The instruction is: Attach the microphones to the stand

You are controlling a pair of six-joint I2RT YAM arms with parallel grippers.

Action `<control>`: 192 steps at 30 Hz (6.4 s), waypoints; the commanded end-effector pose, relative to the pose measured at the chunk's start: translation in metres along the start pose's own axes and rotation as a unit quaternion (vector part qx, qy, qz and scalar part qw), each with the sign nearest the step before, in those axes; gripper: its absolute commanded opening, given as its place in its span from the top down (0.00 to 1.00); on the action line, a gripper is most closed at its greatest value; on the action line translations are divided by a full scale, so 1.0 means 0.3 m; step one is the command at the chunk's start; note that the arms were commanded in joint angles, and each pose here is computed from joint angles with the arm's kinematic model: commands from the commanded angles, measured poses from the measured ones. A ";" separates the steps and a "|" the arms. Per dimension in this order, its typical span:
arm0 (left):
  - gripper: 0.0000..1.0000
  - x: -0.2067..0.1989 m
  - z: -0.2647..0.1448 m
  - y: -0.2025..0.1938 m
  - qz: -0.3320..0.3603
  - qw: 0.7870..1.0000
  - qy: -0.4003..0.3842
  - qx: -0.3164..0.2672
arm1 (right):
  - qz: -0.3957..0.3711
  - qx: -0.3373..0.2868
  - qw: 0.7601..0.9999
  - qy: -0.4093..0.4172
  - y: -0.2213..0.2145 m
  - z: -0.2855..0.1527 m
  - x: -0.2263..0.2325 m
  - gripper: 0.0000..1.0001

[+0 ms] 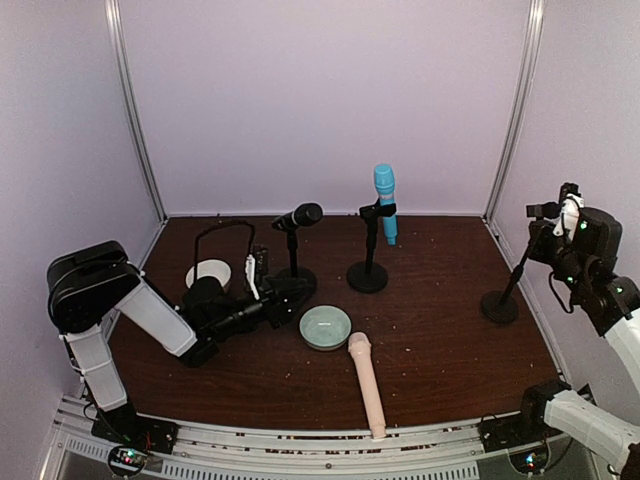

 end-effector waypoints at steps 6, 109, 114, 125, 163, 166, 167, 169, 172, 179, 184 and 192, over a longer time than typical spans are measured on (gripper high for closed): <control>0.49 -0.093 0.055 0.039 0.053 0.998 -0.032 0.013 | -0.030 0.075 0.994 -0.075 -0.096 0.080 -0.052 0.33; 0.83 -0.423 0.532 -0.212 0.156 0.964 -0.081 0.197 | 0.085 0.018 0.900 0.427 -0.027 -0.234 0.622 1.00; 0.99 -0.431 0.528 -0.210 0.153 0.965 -0.089 0.194 | 0.081 0.022 0.902 0.423 -0.039 -0.225 0.625 1.00; 1.00 -0.443 0.478 -0.149 0.122 0.974 -0.099 0.166 | 0.062 0.077 0.910 0.404 -0.160 -0.223 0.579 0.32; 1.00 -0.548 0.277 -0.009 0.020 0.924 -0.357 0.138 | -0.040 0.053 0.740 0.669 -0.403 -0.413 0.762 1.00; 1.00 -0.552 0.244 0.017 0.005 0.917 -0.376 0.133 | -0.071 0.077 0.750 0.653 -0.440 -0.368 0.790 0.92; 1.00 -0.553 0.238 0.020 0.005 0.918 -0.374 0.131 | -0.076 0.087 0.761 0.638 -0.445 -0.345 0.795 0.86; 1.00 -0.545 0.233 0.017 0.009 0.923 -0.361 0.133 | -0.080 0.101 0.794 0.594 -0.445 -0.293 0.789 0.70; 1.00 -0.513 0.236 0.013 0.026 0.939 -0.319 0.127 | -0.066 0.107 0.832 0.541 -0.408 -0.254 0.762 0.45; 1.00 -0.374 0.268 0.018 0.048 0.985 -0.133 0.099 | -0.014 0.134 0.867 0.480 -0.345 -0.239 0.717 0.32; 1.00 -0.372 0.298 -0.006 0.094 0.987 -0.068 0.112 | 0.023 0.144 0.882 0.448 -0.337 -0.210 0.727 0.33; 1.00 -0.382 0.325 -0.018 0.105 0.986 -0.042 0.122 | 0.028 0.153 0.873 0.462 -0.333 -0.200 0.828 0.42</control>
Point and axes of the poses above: each gripper's point midway between its finger pads, its own z axis out along the fingers, its own x axis along the line the jaws close on, y = z × x, the point moved 3 cm from there along -z, back along the fingers, and after that the axes turned 3 degrees about -z, right-handed, at the moved point
